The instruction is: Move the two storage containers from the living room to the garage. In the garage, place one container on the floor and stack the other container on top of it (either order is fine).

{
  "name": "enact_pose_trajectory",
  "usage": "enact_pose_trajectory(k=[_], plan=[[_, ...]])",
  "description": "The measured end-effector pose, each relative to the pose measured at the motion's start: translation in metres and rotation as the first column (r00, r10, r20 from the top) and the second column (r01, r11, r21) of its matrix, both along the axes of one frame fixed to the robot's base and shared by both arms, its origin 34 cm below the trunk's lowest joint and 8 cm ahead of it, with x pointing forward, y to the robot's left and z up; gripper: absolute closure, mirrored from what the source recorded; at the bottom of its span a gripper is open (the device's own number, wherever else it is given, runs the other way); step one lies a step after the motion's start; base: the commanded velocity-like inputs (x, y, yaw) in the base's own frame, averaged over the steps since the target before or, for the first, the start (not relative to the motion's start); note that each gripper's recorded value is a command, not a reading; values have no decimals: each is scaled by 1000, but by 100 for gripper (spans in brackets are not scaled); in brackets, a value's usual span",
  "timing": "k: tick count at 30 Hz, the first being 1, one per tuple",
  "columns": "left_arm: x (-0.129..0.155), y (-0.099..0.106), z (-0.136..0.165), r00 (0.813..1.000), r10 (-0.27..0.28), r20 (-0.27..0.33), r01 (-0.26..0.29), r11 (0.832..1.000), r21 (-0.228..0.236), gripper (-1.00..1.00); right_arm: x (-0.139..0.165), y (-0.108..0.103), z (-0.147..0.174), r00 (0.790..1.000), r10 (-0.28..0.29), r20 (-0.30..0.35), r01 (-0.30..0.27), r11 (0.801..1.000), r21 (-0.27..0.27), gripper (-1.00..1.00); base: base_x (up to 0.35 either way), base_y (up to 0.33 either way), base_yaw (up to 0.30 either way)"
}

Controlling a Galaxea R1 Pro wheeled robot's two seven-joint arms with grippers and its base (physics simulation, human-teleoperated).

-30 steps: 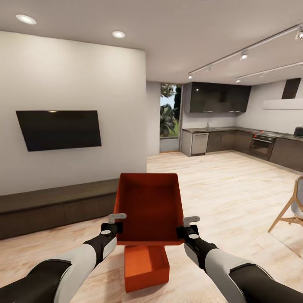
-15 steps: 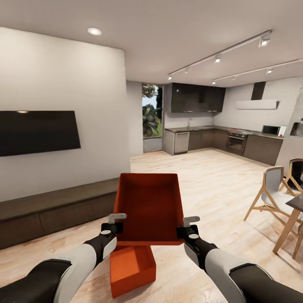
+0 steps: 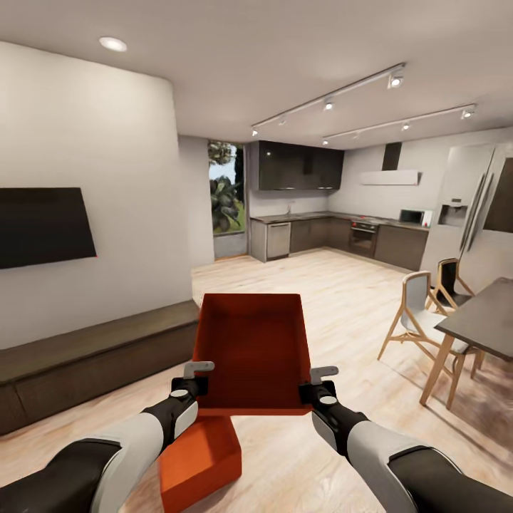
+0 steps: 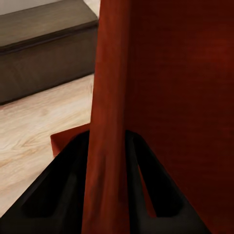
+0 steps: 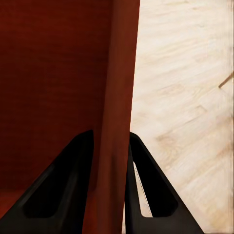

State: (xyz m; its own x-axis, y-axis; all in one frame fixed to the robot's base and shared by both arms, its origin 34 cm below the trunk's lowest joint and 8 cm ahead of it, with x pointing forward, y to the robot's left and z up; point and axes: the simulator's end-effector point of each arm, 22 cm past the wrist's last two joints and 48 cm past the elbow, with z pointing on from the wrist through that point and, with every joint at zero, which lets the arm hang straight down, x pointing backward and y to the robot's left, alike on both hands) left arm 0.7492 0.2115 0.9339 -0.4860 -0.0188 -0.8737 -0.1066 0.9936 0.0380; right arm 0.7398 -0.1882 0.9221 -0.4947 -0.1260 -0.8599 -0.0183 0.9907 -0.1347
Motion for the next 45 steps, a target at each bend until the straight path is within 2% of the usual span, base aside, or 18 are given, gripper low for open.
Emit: enact_pose_trajectory(k=[45], plan=[[0, 0, 0, 1000, -1, 0, 1, 1000, 0, 100, 0, 0, 0, 1000, -1, 0, 1, 1000, 1, 100, 0, 0, -288]])
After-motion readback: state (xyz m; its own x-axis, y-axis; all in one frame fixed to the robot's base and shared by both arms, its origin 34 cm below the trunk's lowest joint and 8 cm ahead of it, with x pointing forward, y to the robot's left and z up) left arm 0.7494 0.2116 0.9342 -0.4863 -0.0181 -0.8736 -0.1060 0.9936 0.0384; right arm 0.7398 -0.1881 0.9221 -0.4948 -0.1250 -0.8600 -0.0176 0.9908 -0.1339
